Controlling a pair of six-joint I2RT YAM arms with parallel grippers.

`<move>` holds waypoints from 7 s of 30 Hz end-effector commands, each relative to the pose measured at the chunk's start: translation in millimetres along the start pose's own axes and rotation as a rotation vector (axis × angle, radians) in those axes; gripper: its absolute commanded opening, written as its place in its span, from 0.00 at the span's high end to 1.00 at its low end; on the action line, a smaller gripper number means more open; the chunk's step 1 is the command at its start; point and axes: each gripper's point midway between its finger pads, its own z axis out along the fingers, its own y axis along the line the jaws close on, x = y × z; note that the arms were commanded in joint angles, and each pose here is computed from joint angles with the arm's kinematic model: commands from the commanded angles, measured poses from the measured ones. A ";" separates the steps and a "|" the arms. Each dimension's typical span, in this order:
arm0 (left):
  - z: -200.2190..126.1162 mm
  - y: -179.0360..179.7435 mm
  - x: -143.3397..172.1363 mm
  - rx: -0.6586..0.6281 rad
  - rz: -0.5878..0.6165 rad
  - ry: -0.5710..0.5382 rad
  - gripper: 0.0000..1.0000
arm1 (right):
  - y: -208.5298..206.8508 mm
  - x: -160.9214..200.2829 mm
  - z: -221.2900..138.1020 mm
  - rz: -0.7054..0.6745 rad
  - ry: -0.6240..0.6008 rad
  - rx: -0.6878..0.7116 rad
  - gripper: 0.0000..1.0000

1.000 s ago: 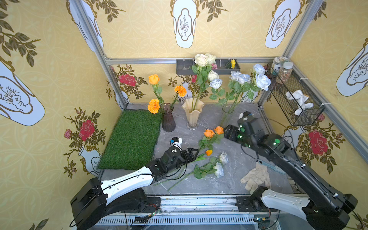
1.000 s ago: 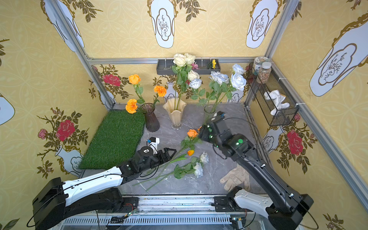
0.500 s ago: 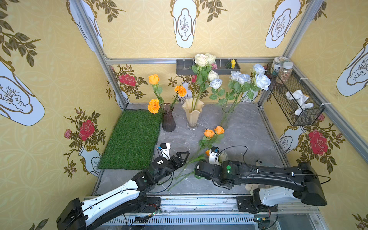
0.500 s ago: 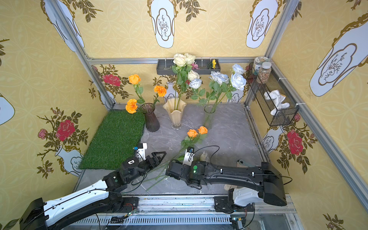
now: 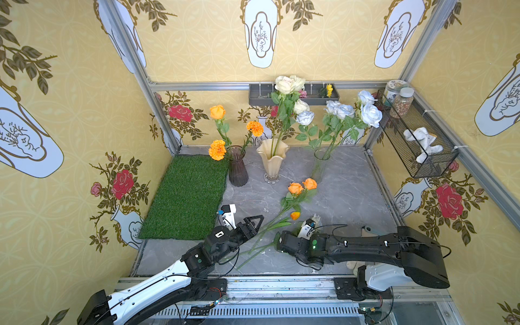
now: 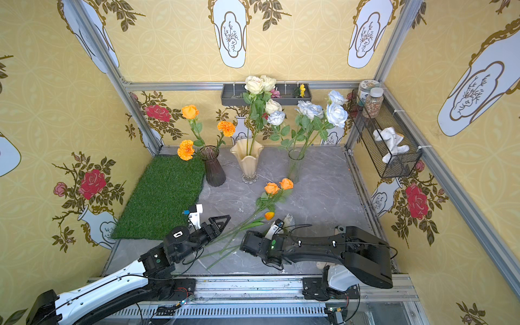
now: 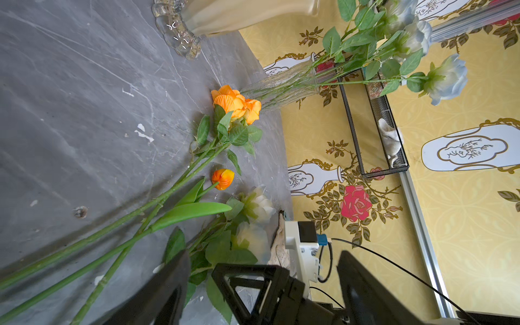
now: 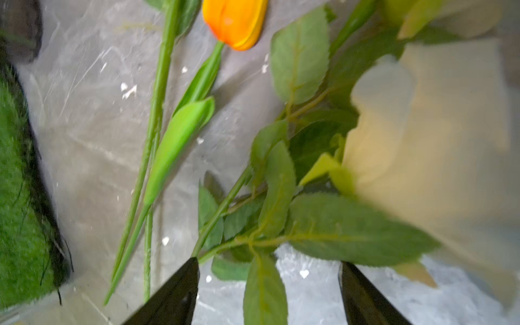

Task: Arrange the flowers in different vases according to their colors
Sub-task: Adjust the flower at the center of the board, then pick up the flower at the center of the board, then insert the flower into the vase, then pick up the flower at the center of the board.

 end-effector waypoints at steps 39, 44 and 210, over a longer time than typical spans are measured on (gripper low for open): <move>17.5 6.5 21.3 -0.303 0.068 0.209 0.29 | -21.6 -19.0 -38.4 -0.036 -0.082 0.019 0.35; 7.1 14.5 31.0 -0.404 0.114 0.245 0.31 | -18.2 -20.8 -23.4 0.014 -0.083 0.002 0.58; 47.3 28.7 57.0 -0.367 0.090 0.442 0.26 | 44.0 -158.4 -162.5 -0.332 -0.178 -0.156 0.09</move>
